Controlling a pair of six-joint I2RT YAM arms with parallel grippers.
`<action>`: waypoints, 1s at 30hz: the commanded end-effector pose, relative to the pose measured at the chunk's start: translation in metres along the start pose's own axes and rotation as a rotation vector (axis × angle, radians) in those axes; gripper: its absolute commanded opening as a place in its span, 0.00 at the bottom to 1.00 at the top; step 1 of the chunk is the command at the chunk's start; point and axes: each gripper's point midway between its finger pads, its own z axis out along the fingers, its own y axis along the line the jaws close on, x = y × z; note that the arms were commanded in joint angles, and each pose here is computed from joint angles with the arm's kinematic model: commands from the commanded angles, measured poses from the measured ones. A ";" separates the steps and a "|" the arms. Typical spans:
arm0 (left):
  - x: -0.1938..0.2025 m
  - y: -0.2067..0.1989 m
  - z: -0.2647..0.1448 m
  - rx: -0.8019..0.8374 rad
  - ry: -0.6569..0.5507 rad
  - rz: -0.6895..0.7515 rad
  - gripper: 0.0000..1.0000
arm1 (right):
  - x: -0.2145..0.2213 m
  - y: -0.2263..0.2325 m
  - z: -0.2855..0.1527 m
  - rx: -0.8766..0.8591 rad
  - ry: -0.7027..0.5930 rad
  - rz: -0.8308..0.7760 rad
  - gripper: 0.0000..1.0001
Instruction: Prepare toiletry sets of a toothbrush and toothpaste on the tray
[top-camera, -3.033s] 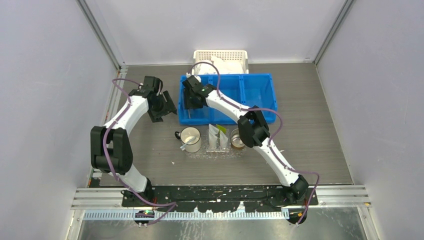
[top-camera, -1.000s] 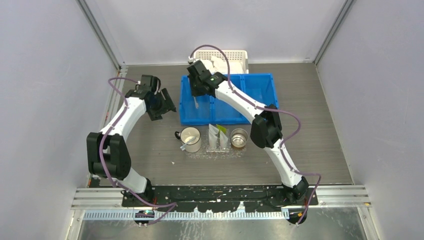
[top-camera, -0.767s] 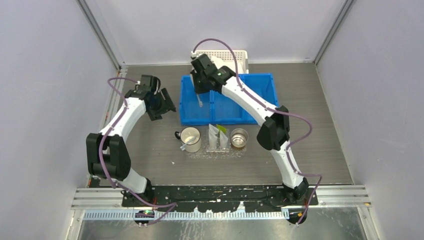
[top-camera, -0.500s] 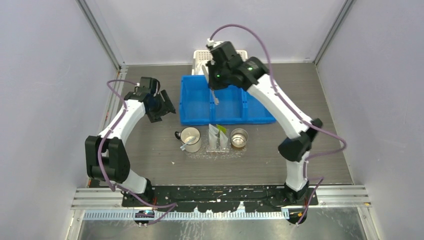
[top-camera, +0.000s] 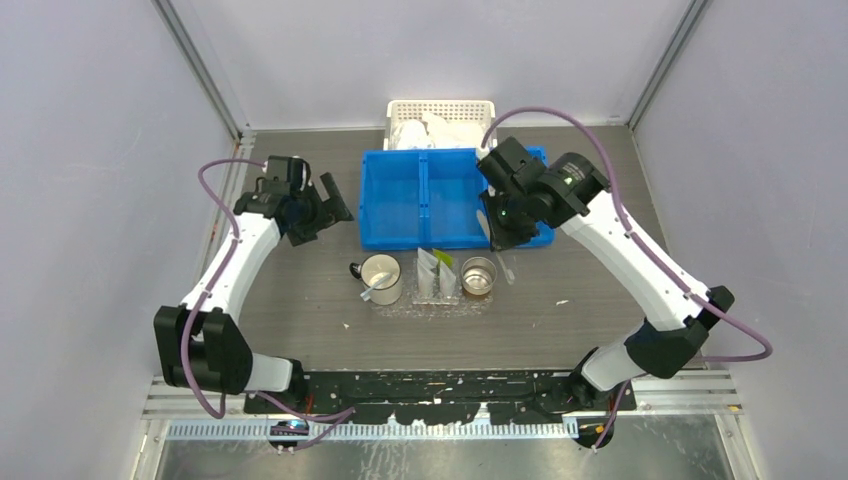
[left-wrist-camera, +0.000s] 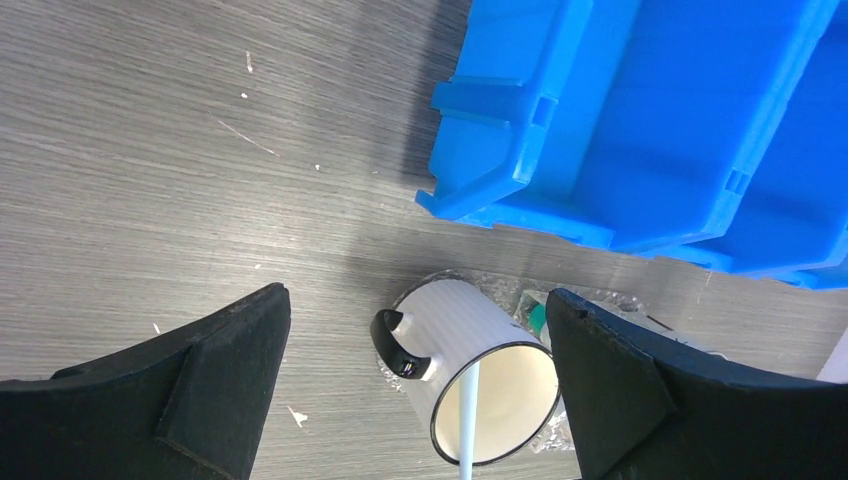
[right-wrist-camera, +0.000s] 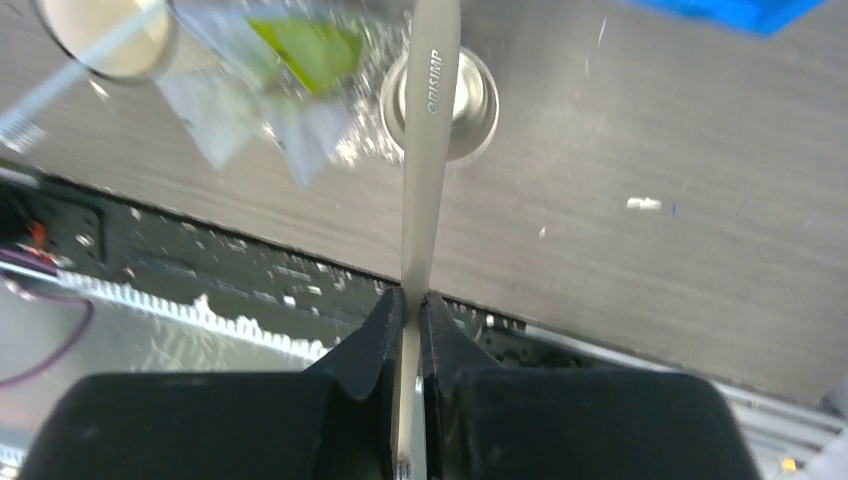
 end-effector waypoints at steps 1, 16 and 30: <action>-0.010 -0.003 -0.016 0.022 -0.052 0.018 1.00 | 0.051 -0.007 0.001 0.004 0.191 0.017 0.07; -0.002 0.002 -0.017 0.024 -0.044 0.019 1.00 | 0.103 0.002 0.034 -0.033 0.445 -0.012 0.07; -0.004 0.008 -0.017 0.015 -0.048 0.018 1.00 | 0.101 0.011 0.088 -0.030 0.556 -0.081 0.07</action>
